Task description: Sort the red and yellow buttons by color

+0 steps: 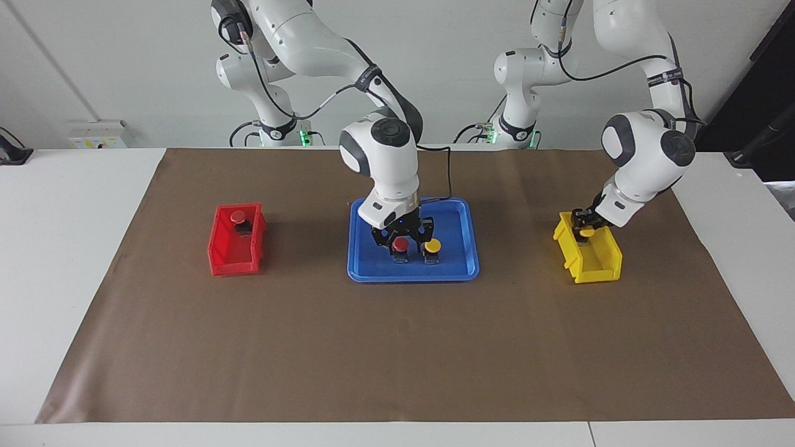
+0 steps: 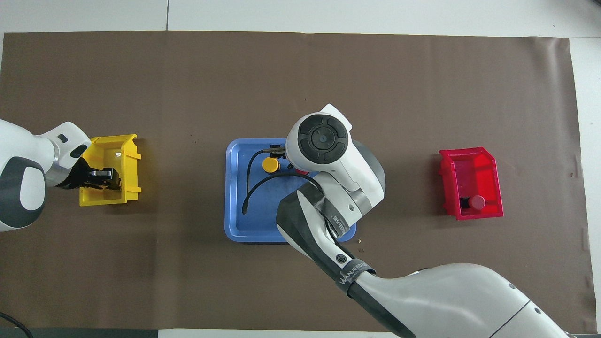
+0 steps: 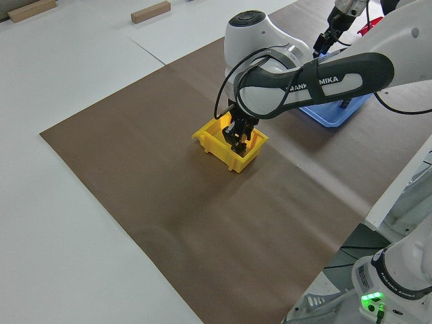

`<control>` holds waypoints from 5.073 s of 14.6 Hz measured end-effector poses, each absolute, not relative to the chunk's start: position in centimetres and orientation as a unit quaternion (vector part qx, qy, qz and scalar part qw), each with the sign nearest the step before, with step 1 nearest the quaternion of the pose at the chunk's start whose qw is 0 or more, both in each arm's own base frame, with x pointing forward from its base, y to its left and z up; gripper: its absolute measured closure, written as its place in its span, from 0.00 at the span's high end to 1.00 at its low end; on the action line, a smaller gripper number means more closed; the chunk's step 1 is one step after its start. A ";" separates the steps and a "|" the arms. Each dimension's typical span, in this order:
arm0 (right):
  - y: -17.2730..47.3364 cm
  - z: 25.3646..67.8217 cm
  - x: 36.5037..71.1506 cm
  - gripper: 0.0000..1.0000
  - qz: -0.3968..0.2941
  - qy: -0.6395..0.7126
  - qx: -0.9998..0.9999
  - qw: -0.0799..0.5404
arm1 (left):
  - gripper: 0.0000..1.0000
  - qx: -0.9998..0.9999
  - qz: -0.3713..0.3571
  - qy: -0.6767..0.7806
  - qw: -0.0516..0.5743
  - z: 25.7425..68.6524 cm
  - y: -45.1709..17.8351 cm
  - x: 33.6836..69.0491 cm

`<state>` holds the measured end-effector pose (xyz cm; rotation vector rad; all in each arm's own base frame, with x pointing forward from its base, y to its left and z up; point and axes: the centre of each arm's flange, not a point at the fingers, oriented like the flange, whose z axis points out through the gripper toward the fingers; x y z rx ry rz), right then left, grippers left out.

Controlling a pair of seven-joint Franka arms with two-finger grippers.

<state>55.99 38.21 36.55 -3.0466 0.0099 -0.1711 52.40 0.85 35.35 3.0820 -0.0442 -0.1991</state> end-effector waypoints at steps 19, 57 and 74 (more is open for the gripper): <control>37.9 33.9 54.6 0.55 -0.040 -0.007 -0.999 0.026 | 0.54 0.998 -0.058 -0.013 0.027 38.4 1.1 53.7; -0.3 35.8 54.3 0.38 -0.017 -0.082 -0.996 -0.020 | 0.42 0.991 0.004 0.121 0.051 35.8 -38.5 50.7; -1.1 37.6 54.5 0.69 0.000 -0.095 -0.995 -0.021 | 0.42 0.997 -0.070 -0.013 -0.002 47.1 -1.4 61.2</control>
